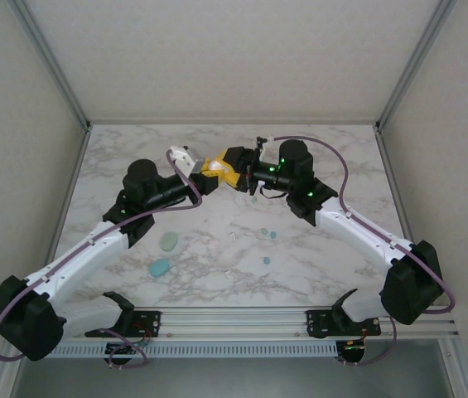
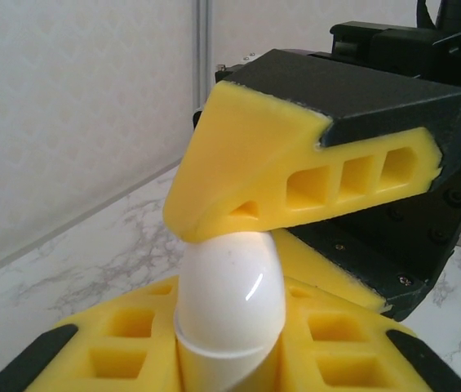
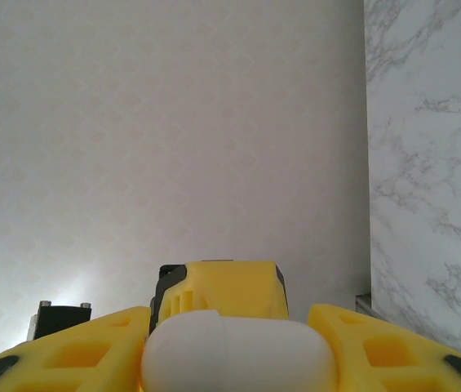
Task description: Insert the wireless bluetooth earbuds into the charging case
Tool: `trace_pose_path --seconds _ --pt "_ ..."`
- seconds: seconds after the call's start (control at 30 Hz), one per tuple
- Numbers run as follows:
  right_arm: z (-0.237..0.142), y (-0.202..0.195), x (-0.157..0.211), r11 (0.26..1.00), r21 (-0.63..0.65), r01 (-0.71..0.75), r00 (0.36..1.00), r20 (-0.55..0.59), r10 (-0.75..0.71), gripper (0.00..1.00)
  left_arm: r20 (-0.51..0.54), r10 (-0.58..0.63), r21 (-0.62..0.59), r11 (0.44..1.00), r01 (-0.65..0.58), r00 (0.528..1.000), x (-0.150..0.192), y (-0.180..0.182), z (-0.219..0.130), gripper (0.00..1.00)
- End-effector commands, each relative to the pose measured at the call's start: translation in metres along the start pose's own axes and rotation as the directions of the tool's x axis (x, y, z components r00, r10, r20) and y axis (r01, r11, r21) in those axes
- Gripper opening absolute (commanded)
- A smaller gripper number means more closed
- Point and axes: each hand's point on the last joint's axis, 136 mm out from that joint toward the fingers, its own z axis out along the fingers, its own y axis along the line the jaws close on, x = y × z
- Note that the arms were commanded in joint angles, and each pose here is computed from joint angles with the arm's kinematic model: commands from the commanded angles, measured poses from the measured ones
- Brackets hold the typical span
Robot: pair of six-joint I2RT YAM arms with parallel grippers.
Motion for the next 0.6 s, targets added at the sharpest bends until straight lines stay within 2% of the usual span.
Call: trace_pose_path --seconds 0.0,0.13,0.2,0.27,0.33,0.43,0.5,0.57 --pt "-0.005 0.022 0.004 0.997 -0.064 0.039 0.999 0.007 -0.039 0.47 0.032 0.028 0.025 0.999 -0.029 0.999 -0.015 -0.005 0.001 0.19" --pt "-0.011 0.019 0.003 0.997 -0.033 0.074 0.997 0.036 -0.073 0.52 0.035 0.034 0.021 0.999 -0.035 0.999 -0.015 -0.005 0.0 0.13" --pt "-0.02 0.019 0.0 0.991 0.011 0.133 0.988 0.074 -0.133 0.64 0.05 0.035 0.021 0.999 -0.036 0.998 -0.019 -0.006 -0.001 0.11" --pt "-0.039 0.017 -0.006 0.962 0.127 0.242 0.955 0.145 -0.259 0.76 0.052 0.038 0.044 0.998 -0.041 0.998 -0.021 -0.01 -0.002 0.09" --pt "-0.064 0.016 -0.016 0.883 0.276 0.379 0.878 0.193 -0.438 0.79 0.05 0.036 0.096 0.994 -0.041 0.998 -0.021 -0.019 -0.003 0.08" --pt "-0.094 0.013 -0.02 0.697 0.443 0.564 0.73 0.127 -0.672 0.79 0.049 0.026 0.185 0.982 -0.034 0.998 -0.021 -0.033 -0.003 0.06" --pt "-0.101 0.01 -0.009 0.572 0.46 0.679 0.644 -0.001 -0.765 0.78 0.05 0.022 0.237 0.971 -0.033 0.999 -0.021 -0.04 -0.002 0.07" --pt "-0.103 0.007 0.004 0.506 0.43 0.748 0.599 -0.108 -0.793 0.76 0.061 0.016 0.257 0.966 -0.032 0.998 -0.023 -0.043 -0.002 0.06"
